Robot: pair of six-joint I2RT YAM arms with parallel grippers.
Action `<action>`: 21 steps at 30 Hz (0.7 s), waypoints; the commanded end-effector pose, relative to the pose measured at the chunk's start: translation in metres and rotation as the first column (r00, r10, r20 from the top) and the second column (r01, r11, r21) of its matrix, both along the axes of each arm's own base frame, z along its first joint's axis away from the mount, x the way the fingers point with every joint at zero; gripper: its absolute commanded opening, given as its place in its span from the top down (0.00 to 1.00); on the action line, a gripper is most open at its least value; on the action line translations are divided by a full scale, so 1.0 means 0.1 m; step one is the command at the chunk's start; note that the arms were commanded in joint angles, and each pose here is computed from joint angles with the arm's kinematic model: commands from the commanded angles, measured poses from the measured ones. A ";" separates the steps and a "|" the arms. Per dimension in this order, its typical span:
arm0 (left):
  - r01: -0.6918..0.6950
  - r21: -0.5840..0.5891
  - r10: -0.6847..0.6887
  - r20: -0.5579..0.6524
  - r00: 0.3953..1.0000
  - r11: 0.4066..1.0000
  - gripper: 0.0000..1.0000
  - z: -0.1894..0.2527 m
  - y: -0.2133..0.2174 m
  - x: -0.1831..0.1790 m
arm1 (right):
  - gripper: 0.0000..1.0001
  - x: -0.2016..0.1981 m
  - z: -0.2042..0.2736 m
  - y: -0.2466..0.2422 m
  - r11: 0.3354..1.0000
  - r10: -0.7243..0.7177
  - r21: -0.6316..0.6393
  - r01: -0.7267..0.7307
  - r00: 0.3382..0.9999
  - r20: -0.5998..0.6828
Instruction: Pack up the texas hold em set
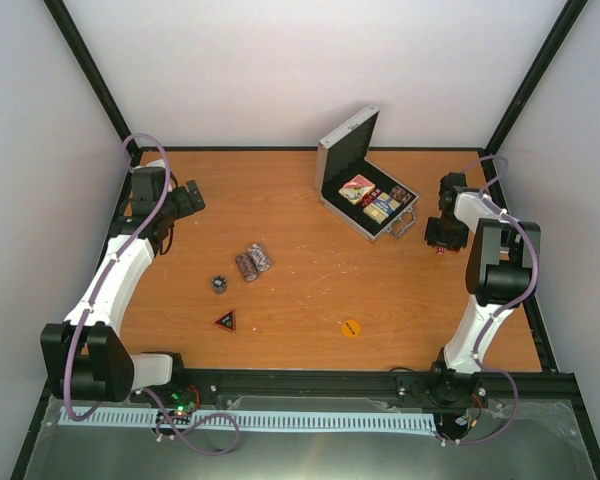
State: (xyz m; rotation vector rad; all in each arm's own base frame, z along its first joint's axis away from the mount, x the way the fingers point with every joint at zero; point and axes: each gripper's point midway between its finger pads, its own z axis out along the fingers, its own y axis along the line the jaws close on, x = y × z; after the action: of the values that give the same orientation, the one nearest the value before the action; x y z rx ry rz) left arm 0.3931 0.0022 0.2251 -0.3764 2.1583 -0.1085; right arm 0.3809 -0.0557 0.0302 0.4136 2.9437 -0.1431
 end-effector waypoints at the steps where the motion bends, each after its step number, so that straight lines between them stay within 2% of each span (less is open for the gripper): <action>1: -0.017 -0.002 0.017 0.025 1.000 1.000 0.00 0.09 0.02 -0.01 | 0.64 -0.05 -0.05 -0.05 1.000 0.011 -0.018 -0.012 0.999 -0.032; 9: -0.003 0.001 0.003 0.012 1.000 1.000 0.00 0.06 0.00 0.02 | 0.74 -0.08 -0.09 -0.05 1.000 0.006 -0.012 -0.007 0.999 -0.044; 21: -0.001 -0.002 0.001 0.010 1.000 1.000 0.01 0.04 0.00 0.02 | 0.83 -0.16 -0.16 -0.06 1.000 0.008 -0.025 -0.010 0.997 -0.075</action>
State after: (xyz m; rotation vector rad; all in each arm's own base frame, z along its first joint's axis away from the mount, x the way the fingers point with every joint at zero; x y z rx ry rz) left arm 0.3932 0.0027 0.2248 -0.3786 2.1583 -0.1053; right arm 0.3745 -0.0577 0.0231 0.3964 2.9779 -0.1686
